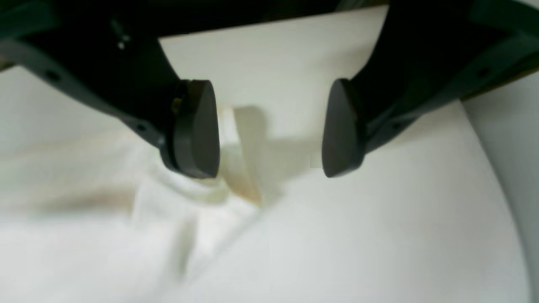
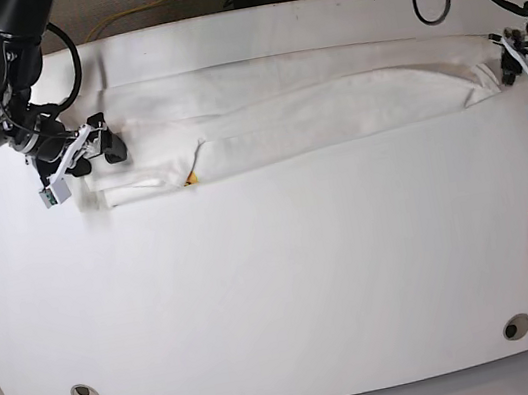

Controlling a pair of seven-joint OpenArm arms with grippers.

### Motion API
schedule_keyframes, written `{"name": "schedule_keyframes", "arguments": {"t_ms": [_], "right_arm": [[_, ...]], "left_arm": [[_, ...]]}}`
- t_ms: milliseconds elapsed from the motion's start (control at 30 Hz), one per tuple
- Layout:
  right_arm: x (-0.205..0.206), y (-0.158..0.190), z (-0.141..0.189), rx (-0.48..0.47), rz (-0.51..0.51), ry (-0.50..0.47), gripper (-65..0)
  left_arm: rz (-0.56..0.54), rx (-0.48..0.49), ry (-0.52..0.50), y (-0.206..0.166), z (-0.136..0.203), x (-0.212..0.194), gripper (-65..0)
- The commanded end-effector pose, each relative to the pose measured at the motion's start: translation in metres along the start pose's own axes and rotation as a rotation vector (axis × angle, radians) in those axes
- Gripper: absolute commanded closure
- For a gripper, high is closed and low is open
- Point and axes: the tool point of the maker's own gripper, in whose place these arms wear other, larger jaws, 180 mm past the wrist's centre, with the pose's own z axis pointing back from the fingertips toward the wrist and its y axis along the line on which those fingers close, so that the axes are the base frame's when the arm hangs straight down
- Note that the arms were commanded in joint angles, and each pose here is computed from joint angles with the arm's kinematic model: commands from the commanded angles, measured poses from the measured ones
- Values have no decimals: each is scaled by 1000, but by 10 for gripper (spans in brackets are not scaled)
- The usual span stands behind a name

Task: Fold the T-shirt properly
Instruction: 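Pull the shirt end with the left gripper to straighten the fold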

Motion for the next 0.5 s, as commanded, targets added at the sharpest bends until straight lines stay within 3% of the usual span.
{"name": "schedule_keyframes", "arguments": {"t_ms": [0,233,467], "right_arm": [[16,-2,5,-2,19,-45,-493],[14,2,3,6,11,-47,-493],[14,2,3,6,11,-47,-493]], "left_arm": [[22,28,-41,18,20,13,-358],[33,-35,-143,17,29,55,-358],[10,-198,-207,-44,1,89,-358]]}}
